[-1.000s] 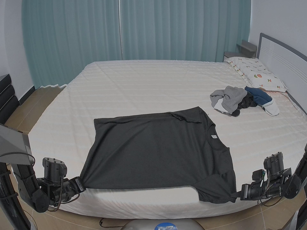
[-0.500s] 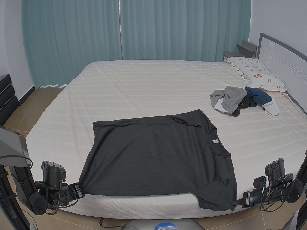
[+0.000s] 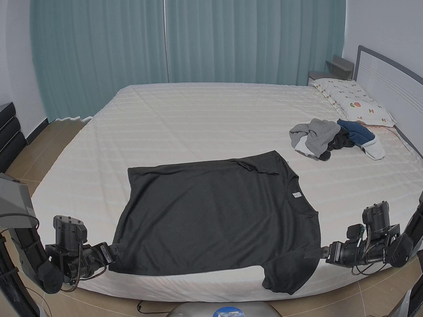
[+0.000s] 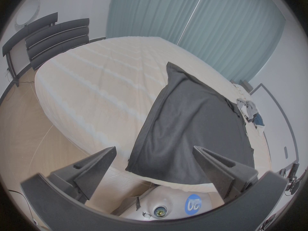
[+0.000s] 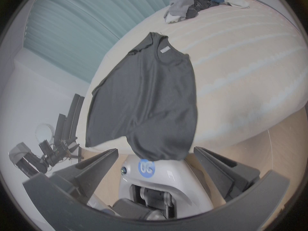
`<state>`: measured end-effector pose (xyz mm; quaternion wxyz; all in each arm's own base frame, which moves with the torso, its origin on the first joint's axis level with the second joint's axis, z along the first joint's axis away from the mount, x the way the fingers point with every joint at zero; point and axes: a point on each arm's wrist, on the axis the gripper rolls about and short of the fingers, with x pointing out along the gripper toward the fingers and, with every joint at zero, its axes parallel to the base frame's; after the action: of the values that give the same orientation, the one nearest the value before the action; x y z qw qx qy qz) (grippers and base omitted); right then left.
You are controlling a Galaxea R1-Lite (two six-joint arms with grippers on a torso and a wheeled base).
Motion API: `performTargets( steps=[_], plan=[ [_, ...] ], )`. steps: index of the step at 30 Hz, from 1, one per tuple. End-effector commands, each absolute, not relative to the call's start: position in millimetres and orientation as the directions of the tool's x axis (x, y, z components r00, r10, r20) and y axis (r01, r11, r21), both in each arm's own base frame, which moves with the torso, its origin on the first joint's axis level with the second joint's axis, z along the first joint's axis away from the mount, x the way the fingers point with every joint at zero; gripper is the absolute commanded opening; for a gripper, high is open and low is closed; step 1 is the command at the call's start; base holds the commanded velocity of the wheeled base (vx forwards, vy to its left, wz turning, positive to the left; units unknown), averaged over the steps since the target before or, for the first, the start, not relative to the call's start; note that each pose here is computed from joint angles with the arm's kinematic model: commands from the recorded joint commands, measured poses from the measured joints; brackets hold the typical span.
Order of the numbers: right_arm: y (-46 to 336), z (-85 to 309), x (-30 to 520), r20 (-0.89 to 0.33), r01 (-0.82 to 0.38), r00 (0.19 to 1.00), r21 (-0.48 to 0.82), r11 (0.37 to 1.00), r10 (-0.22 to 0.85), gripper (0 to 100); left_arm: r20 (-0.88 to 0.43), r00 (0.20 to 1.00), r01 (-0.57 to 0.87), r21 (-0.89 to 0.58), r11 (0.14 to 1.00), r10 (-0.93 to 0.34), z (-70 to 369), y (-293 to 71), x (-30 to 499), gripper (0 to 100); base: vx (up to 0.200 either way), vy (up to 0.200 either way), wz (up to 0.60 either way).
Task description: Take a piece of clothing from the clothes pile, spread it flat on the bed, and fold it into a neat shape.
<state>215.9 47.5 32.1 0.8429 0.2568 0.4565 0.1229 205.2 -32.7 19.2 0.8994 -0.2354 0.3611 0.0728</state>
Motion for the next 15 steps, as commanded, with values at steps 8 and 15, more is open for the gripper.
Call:
performTargets(
  steps=[8,15],
  plan=[
    [74.5,33.2,271.3,-0.637,0.132,0.592,0.681,0.721,0.494,100,-0.617,0.786,-0.326,-0.479,0.815,-0.048,32.6,-33.5,217.2,100,0.0,0.0,0.0],
    [75.2,13.6,283.7,-0.578,0.172,0.645,0.747,0.642,0.499,100,-0.666,0.737,-0.353,-0.525,0.774,-0.116,15.7,-37.0,226.2,100,0.0,0.0,0.0]
  ],
)
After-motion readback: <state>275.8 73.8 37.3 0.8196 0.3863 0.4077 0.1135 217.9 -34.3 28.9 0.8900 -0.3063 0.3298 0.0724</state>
